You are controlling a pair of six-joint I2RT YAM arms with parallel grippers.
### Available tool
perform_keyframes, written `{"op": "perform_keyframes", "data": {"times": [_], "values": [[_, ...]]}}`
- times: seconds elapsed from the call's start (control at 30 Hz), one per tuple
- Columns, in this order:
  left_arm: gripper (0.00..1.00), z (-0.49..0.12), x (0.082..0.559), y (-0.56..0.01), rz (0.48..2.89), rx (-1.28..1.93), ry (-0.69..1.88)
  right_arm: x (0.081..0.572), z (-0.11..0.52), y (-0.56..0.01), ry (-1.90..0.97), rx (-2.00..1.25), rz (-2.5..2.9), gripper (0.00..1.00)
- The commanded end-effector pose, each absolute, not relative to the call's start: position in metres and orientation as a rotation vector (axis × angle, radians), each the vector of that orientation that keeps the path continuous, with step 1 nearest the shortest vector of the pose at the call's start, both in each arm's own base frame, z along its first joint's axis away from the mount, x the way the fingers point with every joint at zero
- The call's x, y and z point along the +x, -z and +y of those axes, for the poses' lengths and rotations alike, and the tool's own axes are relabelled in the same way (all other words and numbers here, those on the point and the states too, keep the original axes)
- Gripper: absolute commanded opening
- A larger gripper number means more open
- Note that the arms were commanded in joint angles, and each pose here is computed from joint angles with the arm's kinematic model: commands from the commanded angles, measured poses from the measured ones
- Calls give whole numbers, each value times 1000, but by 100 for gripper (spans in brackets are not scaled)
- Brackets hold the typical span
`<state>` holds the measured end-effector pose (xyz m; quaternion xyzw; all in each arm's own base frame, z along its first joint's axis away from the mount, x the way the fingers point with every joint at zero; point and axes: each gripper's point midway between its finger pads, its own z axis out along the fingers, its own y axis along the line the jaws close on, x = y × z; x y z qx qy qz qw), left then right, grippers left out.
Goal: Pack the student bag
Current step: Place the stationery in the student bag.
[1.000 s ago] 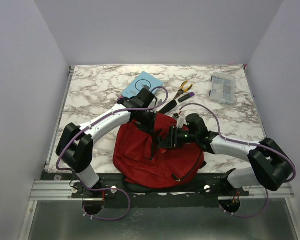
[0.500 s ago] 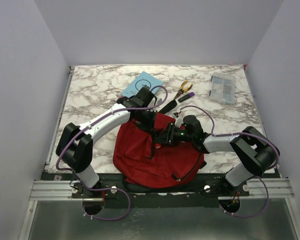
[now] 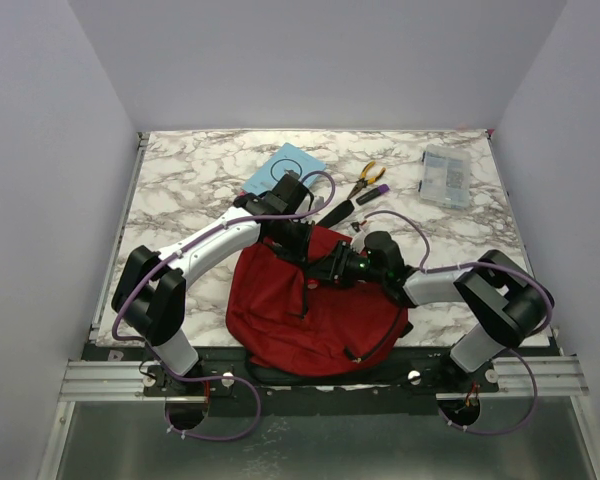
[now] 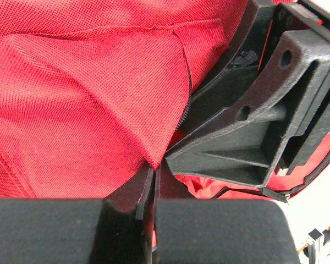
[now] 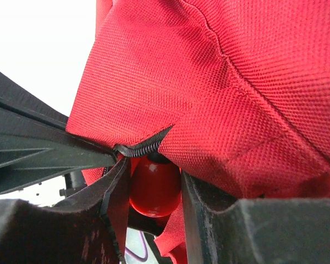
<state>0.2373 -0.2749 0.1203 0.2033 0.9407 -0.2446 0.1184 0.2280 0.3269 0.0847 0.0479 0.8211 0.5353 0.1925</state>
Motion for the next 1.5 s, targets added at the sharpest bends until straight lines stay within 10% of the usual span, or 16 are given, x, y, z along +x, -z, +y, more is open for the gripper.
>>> {"op": "perform_keyframes", "data": {"times": [0.0,0.37,0.73,1.2,1.47], "values": [[0,-283,242,-138,2690,602,767,235,337,-86,-1490,125,2289,31],[0,-283,241,-138,2695,605,772,219,330,-74,-1462,87,2372,61],[0,-282,241,-137,2696,602,767,208,329,-71,-1432,72,2405,37],[0,-283,241,-140,2687,604,777,196,308,-63,-1241,53,2461,48],[0,-283,240,-139,2691,602,775,181,310,-57,-1311,60,2470,38]]}}
